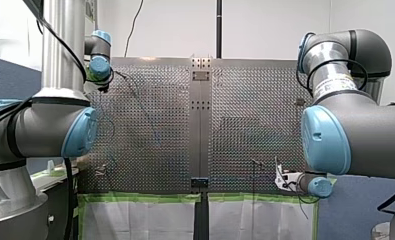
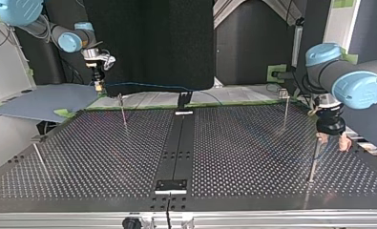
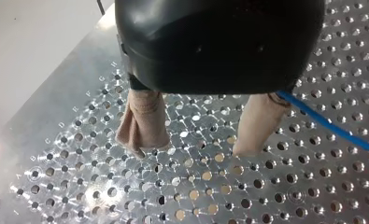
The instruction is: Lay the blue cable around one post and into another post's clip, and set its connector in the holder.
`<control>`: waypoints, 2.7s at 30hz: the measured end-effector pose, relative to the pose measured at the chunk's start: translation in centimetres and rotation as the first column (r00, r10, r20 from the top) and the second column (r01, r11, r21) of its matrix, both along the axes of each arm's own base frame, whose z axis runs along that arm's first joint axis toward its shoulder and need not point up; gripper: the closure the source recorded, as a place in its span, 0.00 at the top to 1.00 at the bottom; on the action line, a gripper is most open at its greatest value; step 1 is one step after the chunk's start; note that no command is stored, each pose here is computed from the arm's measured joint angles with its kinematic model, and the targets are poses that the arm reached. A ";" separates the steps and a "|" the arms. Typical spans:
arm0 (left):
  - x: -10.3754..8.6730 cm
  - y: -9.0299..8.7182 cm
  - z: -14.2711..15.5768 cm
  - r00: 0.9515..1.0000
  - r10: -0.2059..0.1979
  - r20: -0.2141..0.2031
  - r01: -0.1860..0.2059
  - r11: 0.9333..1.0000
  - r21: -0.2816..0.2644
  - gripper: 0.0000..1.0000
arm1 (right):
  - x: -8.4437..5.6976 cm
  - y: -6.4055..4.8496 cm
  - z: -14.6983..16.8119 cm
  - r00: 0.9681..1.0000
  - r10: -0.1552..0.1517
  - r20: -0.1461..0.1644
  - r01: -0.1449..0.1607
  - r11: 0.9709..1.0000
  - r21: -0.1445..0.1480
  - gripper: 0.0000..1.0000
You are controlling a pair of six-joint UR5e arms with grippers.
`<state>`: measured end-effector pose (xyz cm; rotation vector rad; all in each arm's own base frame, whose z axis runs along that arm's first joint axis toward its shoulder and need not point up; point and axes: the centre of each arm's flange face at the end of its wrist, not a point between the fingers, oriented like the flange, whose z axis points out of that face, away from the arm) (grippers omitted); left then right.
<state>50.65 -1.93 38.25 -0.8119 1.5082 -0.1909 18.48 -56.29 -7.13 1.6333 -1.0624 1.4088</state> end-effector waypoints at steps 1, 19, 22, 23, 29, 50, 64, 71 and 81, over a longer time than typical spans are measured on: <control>0.0 0.0 0.0 1.000 -0.003 0.004 0.003 1.000 -0.009 1.00 | 0.0 0.0 0.0 1.000 0.000 0.000 0.000 1.000 0.000 0.00; -0.6 0.4 0.8 0.998 0.025 0.061 -0.015 0.988 -0.156 1.00 | 0.0 0.0 0.0 1.000 -0.001 0.000 0.001 1.000 -0.001 0.00; -0.6 0.2 0.8 0.997 0.023 0.069 -0.010 0.983 -0.184 1.00 | 0.0 0.0 0.0 1.000 -0.001 0.000 0.001 1.000 -0.001 0.00; -0.6 0.2 0.8 0.997 0.021 0.072 -0.006 0.981 -0.192 1.00 | 0.0 0.0 0.0 1.000 -0.001 0.000 0.001 1.000 -0.001 0.00; -0.7 -0.3 1.3 0.996 0.000 0.091 0.021 0.974 -0.226 1.00 | 0.0 0.0 0.0 1.000 -0.001 0.000 0.001 1.000 -0.001 0.00; -2.0 -0.8 2.3 0.997 0.003 0.076 0.012 0.979 -0.202 1.00 | 0.0 0.0 0.0 1.000 -0.002 0.001 0.002 1.000 -0.001 0.00; -3.7 -1.8 3.3 0.995 -0.016 0.097 0.035 0.980 -0.197 1.00 | 0.0 0.0 0.0 1.000 -0.002 0.002 0.002 1.000 -0.001 0.00; -4.9 -2.4 3.7 0.994 -0.026 0.107 0.047 0.980 -0.195 1.00 | 0.0 0.0 0.0 1.000 -0.002 0.003 0.002 1.000 0.000 0.00; -7.5 -3.2 5.5 0.990 -0.038 0.139 0.062 0.982 -0.176 1.00 | 0.0 0.0 0.0 1.000 -0.002 0.003 0.002 1.000 0.000 0.00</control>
